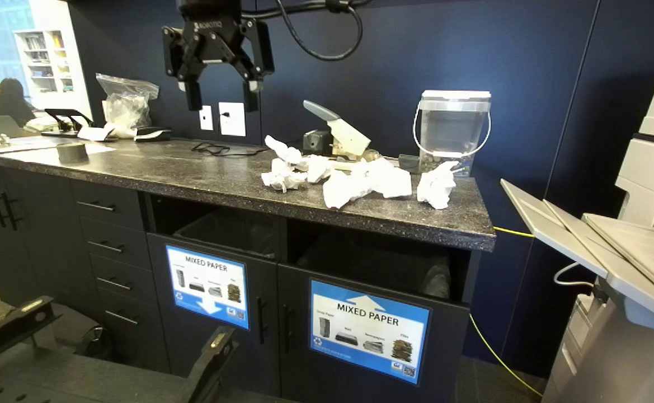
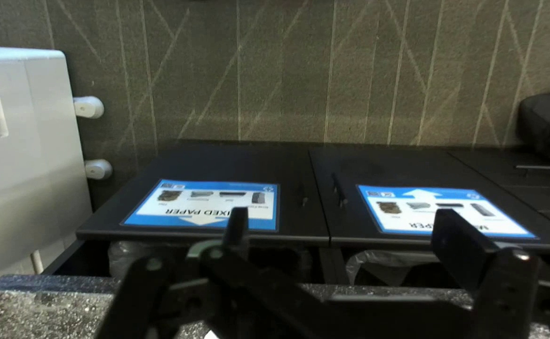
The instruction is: Put the tissues in the rubbish bin.
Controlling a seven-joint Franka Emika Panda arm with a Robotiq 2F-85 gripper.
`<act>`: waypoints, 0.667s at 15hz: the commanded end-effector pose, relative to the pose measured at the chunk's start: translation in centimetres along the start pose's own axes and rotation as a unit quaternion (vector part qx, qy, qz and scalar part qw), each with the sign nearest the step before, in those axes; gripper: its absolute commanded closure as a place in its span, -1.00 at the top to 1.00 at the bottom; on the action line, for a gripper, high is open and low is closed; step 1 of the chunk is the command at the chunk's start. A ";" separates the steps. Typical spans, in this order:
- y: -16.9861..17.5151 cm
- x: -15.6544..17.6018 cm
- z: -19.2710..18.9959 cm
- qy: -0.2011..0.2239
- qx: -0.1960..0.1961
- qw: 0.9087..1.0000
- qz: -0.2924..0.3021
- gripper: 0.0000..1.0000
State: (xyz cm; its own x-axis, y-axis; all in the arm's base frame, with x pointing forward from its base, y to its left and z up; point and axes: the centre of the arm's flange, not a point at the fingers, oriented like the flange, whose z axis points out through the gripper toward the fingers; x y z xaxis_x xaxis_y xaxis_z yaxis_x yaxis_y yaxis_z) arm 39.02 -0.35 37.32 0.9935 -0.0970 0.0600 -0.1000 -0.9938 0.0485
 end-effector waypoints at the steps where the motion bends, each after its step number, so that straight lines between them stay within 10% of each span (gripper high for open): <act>1: 1.1 4.9 3.4 0.035 -0.010 0.999 -0.006 1.00; 10: 2.4 15.8 9.2 0.087 -0.014 0.996 -0.016 1.00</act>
State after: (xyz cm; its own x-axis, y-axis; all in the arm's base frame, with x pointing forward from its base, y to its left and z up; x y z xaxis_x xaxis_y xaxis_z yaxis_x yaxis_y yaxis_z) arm 49.72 -3.87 30.64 0.9761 -0.0664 0.2068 -0.0826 -0.9941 0.0706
